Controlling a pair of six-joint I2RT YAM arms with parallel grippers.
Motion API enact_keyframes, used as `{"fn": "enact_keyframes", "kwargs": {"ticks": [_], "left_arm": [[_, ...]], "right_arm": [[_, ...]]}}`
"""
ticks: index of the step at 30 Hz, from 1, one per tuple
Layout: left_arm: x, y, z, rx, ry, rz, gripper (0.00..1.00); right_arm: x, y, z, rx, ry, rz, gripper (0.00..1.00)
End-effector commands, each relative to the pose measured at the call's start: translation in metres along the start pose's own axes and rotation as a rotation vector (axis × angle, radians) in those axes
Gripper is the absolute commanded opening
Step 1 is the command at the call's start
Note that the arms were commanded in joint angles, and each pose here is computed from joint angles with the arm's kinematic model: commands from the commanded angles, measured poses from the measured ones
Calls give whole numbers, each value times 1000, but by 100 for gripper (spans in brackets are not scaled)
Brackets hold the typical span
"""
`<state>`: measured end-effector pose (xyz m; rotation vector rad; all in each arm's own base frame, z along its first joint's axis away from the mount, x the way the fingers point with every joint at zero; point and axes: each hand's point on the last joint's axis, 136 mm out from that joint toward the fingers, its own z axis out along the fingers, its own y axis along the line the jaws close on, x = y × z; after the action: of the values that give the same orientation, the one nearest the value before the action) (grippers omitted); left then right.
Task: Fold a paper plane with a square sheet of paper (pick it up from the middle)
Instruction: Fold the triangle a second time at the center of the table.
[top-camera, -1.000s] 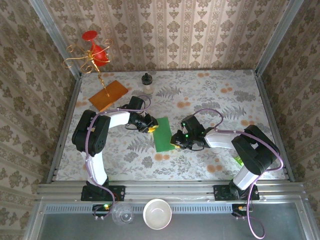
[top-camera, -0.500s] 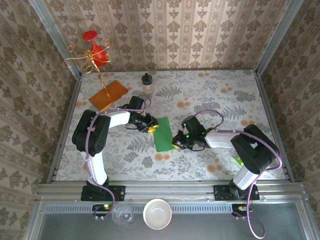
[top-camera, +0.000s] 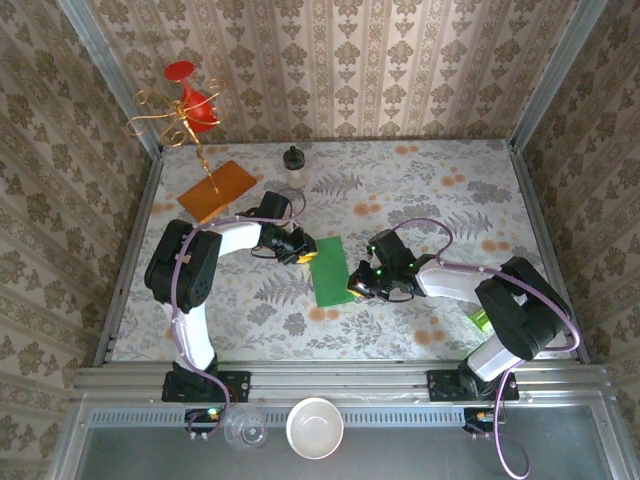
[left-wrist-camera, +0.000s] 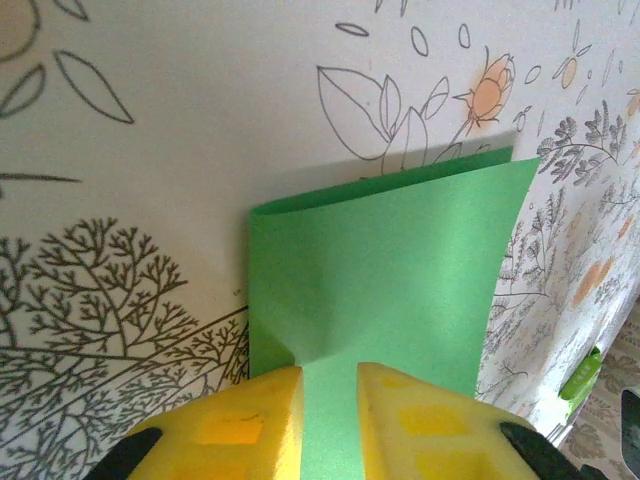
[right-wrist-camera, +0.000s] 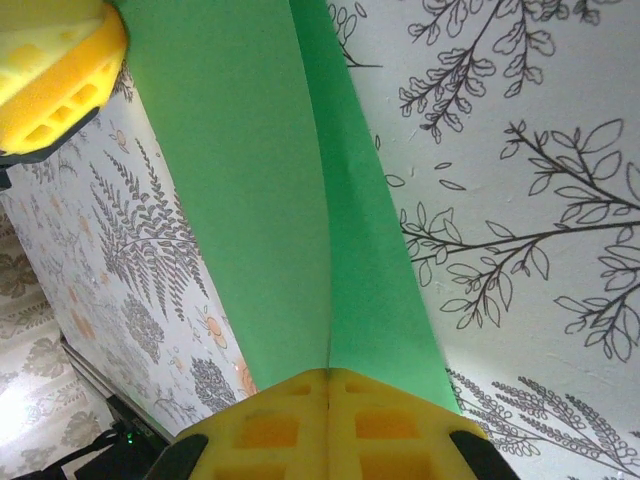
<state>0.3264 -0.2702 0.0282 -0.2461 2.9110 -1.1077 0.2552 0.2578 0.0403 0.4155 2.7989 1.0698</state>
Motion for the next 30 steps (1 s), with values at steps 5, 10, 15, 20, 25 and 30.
{"fn": "enact_keyframes", "kwargs": {"ticks": [5, 10, 15, 20, 25, 30], "left_arm": [[-1, 8, 8, -28, 24, 18, 21], [5, 21, 15, -66, 48, -9, 20], [7, 24, 18, -76, 52, -17, 20], [7, 23, 17, -75, 52, -15, 20], [8, 22, 16, -73, 53, -15, 20], [9, 21, 16, -69, 57, -16, 20]], "right_arm": [[0, 10, -3, -22, 24, 0, 0], [-8, 29, -1, -72, 18, -19, 0], [-19, 46, 5, -92, -1, -41, 0], [-29, 57, 19, -72, -20, -56, 0], [-30, 56, 31, -15, -17, -65, 0], [-27, 45, 39, 35, -7, -41, 0]]}}
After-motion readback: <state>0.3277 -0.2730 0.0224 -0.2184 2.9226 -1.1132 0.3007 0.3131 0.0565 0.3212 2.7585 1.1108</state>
